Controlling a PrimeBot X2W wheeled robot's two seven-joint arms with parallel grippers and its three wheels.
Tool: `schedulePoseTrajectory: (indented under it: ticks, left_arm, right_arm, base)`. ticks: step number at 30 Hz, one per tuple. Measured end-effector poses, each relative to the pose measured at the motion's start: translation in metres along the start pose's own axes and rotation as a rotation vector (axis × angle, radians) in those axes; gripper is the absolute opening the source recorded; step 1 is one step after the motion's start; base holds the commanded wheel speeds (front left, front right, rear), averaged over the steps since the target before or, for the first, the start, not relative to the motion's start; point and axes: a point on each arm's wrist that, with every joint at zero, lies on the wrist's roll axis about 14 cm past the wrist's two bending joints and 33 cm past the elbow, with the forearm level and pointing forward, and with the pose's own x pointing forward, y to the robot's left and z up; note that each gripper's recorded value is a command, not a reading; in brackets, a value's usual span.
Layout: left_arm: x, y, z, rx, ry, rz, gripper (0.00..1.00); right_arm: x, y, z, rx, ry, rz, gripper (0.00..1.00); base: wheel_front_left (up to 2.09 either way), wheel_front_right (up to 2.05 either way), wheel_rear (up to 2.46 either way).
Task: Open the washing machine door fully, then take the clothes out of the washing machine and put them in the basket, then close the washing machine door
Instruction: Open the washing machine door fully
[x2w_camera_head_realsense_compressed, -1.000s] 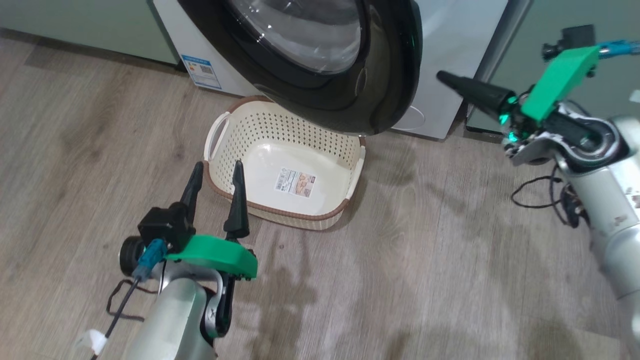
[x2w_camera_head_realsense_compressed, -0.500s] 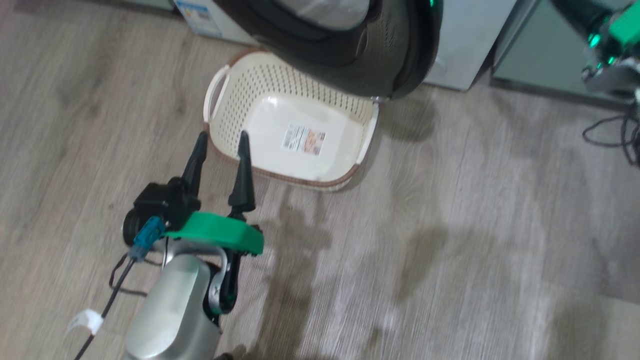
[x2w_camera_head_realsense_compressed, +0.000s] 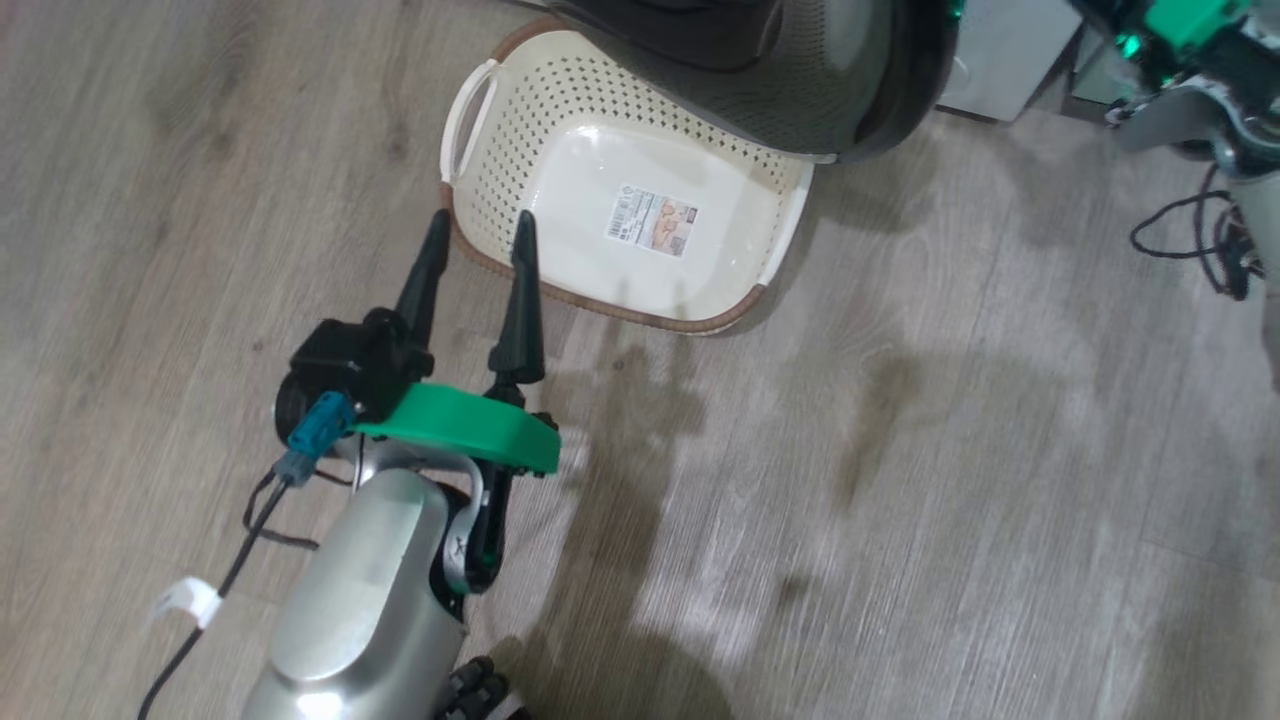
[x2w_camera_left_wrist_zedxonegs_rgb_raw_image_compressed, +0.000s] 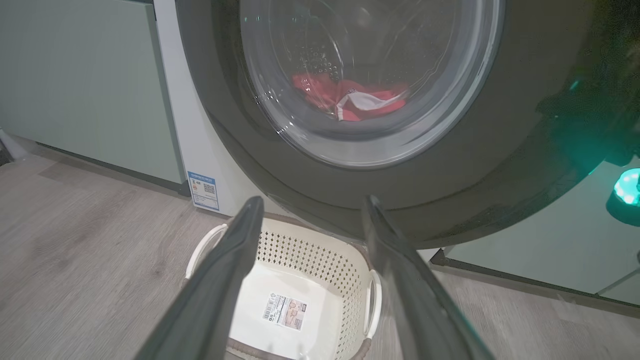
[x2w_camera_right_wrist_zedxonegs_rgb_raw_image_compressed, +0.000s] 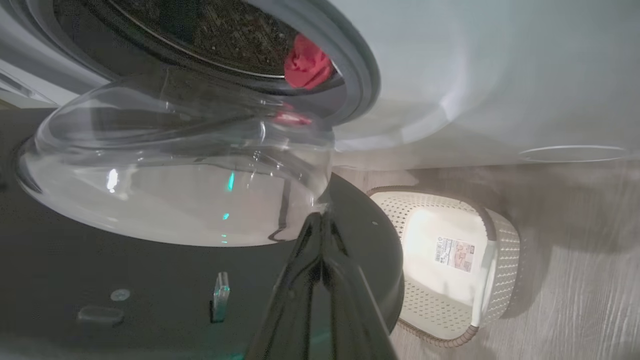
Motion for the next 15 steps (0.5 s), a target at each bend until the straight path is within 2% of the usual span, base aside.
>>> schedulePoseTrajectory:
  ticks: [15]
  left_arm:
    - [-0.007, 0.002, 0.016, -0.012, -0.035, 0.010, 1.00]
  right_arm:
    - [0.007, 0.012, -0.059, 0.013, 0.151, 0.028, 0.00]
  base:
    - [0.00, 0.00, 0.00]
